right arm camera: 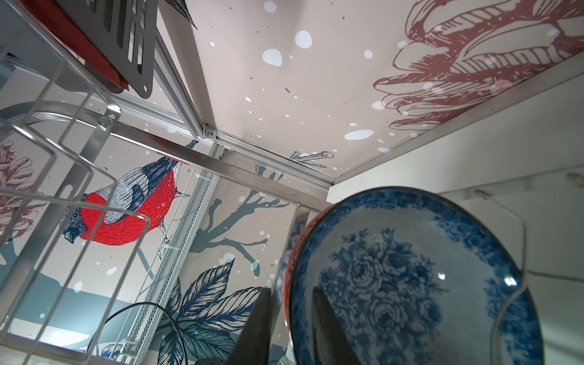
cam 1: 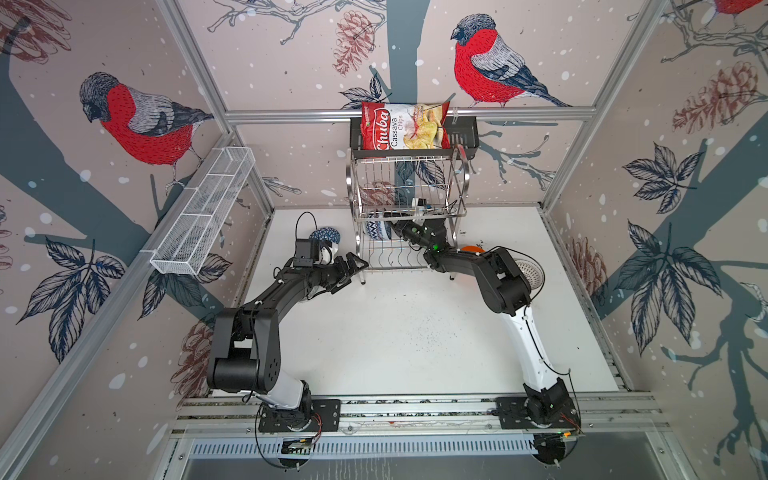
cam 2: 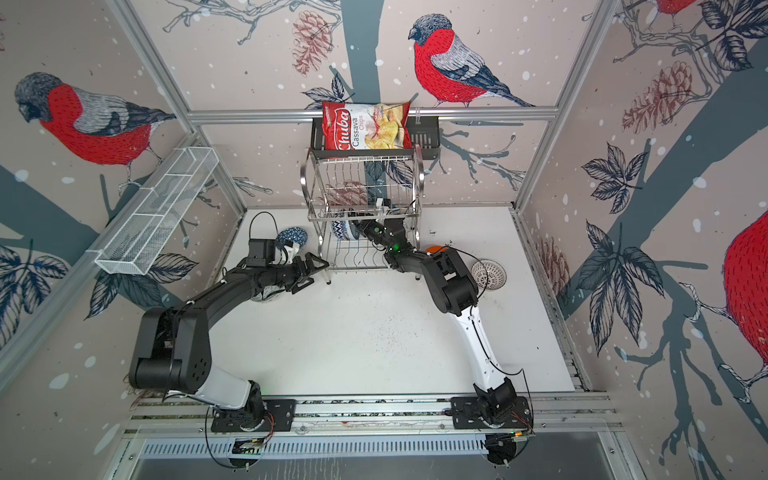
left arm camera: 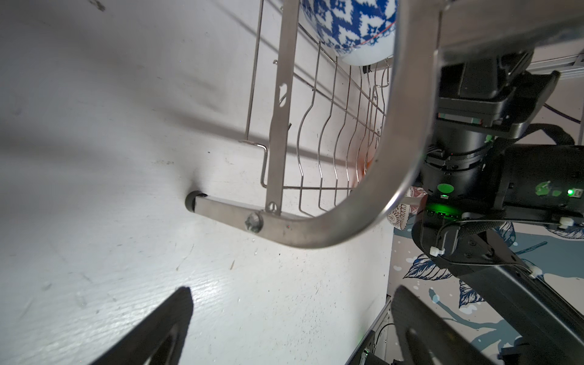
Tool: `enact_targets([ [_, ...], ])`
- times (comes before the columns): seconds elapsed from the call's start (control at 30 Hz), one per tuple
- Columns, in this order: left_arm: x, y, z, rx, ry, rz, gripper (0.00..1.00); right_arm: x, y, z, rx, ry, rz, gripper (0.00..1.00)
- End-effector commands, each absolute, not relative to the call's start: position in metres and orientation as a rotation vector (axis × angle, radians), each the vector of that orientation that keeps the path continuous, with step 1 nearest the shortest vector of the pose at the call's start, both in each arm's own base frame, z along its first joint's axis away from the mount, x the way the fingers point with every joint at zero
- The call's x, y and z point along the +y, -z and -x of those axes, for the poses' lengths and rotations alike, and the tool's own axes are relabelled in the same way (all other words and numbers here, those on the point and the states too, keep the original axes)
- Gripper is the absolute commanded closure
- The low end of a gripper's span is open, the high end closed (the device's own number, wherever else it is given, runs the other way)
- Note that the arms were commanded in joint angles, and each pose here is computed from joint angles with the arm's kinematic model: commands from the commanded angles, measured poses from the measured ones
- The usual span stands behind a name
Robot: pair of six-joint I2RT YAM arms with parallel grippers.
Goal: Load the bowls into the dish rack
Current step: 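Open the right gripper and withdraw it from the rack toward the orange bowl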
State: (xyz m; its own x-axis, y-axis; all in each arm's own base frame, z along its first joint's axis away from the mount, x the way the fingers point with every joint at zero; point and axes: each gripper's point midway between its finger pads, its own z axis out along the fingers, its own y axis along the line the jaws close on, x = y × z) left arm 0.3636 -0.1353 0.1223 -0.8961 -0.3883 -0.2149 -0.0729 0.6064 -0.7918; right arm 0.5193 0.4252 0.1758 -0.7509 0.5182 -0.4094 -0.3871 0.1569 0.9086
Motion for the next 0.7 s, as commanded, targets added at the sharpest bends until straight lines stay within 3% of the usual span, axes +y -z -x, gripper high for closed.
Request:
enact_targets([
  [0.0, -0.135, -0.127, -0.366, 2.454, 1.198, 0.355, 0.02, 0.423, -0.193, -0.512, 1.697, -1.706, -0.132, 0.73],
  [0.67, -0.131, -0.137, -0.345, 2.425, 1.172, 0.356, 0.02, 0.388, -0.202, -0.458, 1.674, -1.713, -0.201, 0.63],
])
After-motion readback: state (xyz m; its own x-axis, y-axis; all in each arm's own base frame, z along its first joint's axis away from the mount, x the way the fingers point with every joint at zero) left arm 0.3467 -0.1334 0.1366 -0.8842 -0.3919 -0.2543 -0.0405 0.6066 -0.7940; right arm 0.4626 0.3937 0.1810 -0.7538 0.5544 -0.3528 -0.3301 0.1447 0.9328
